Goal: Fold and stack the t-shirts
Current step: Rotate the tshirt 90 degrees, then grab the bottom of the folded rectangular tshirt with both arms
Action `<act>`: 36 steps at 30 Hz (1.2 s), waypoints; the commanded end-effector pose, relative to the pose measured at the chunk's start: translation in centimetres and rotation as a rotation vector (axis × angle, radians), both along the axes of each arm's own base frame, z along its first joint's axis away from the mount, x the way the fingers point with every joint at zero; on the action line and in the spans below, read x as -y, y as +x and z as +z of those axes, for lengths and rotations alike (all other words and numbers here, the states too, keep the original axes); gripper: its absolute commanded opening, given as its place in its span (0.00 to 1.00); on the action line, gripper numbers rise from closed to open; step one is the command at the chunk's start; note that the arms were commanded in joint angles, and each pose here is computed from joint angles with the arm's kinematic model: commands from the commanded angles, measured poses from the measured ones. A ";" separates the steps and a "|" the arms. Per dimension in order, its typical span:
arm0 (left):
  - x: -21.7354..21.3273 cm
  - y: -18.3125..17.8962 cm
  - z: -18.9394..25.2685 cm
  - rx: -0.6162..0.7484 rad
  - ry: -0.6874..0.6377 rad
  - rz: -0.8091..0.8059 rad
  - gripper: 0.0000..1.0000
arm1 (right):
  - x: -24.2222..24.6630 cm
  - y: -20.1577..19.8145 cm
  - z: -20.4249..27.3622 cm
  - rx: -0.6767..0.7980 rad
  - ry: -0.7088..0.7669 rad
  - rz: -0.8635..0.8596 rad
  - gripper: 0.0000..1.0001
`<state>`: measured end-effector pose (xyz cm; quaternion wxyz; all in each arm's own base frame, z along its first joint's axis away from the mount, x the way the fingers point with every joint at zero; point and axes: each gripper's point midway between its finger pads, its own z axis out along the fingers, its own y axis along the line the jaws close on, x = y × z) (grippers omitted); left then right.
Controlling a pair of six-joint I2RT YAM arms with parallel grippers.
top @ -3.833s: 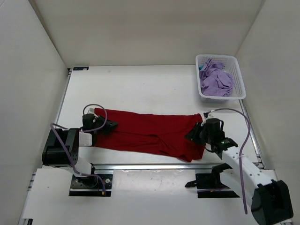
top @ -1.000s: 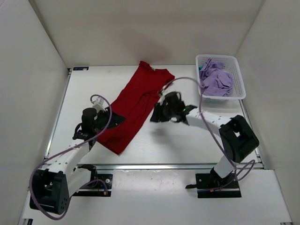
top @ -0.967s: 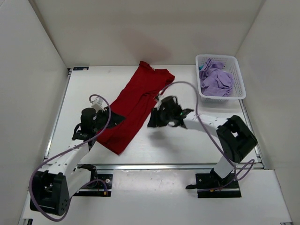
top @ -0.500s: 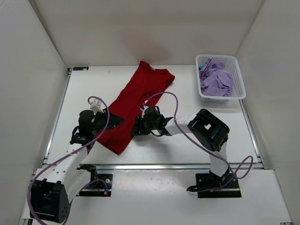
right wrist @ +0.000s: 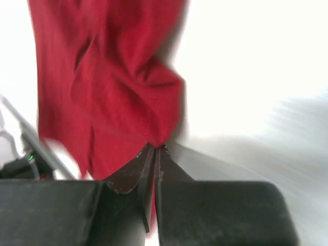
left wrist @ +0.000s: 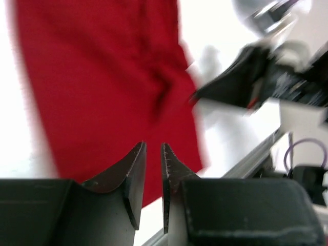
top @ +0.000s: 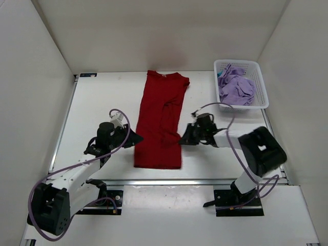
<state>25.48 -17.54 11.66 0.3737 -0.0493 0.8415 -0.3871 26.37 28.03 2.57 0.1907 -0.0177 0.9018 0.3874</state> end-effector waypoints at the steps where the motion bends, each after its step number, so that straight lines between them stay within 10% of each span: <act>1: 0.3 -0.1 -0.9 0.002 0.066 -0.020 0.28 | 5.8 -1.7 -0.1 -0.002 -0.089 0.042 0.02; 3: -0.1 -0.7 -2.0 -0.017 0.100 -0.023 0.31 | 7.1 -2.4 0.4 0.016 -0.073 0.022 0.25; 7: -1.2 -3.7 -5.3 -0.110 0.172 -0.053 0.37 | 9.8 -5.1 0.1 0.028 -0.109 -0.056 0.38; 23: 1.8 -10.0 -9.7 -0.239 0.117 -0.199 0.65 | 9.0 -12.6 -0.6 -0.059 -0.031 -0.065 0.34; 27: 2.4 -10.6 -10.0 -0.260 0.118 -0.232 0.54 | 8.8 -12.7 -0.6 -0.058 -0.025 -0.061 0.23; 32: 3.1 -12.0 -10.0 -0.280 0.109 -0.298 0.17 | 8.2 -13.3 -0.6 -0.060 -0.013 -0.028 0.00; 36: 2.8 -14.2 -10.7 -0.330 0.121 -0.348 0.00 | 8.0 -15.0 -0.9 -0.086 -0.054 0.000 0.00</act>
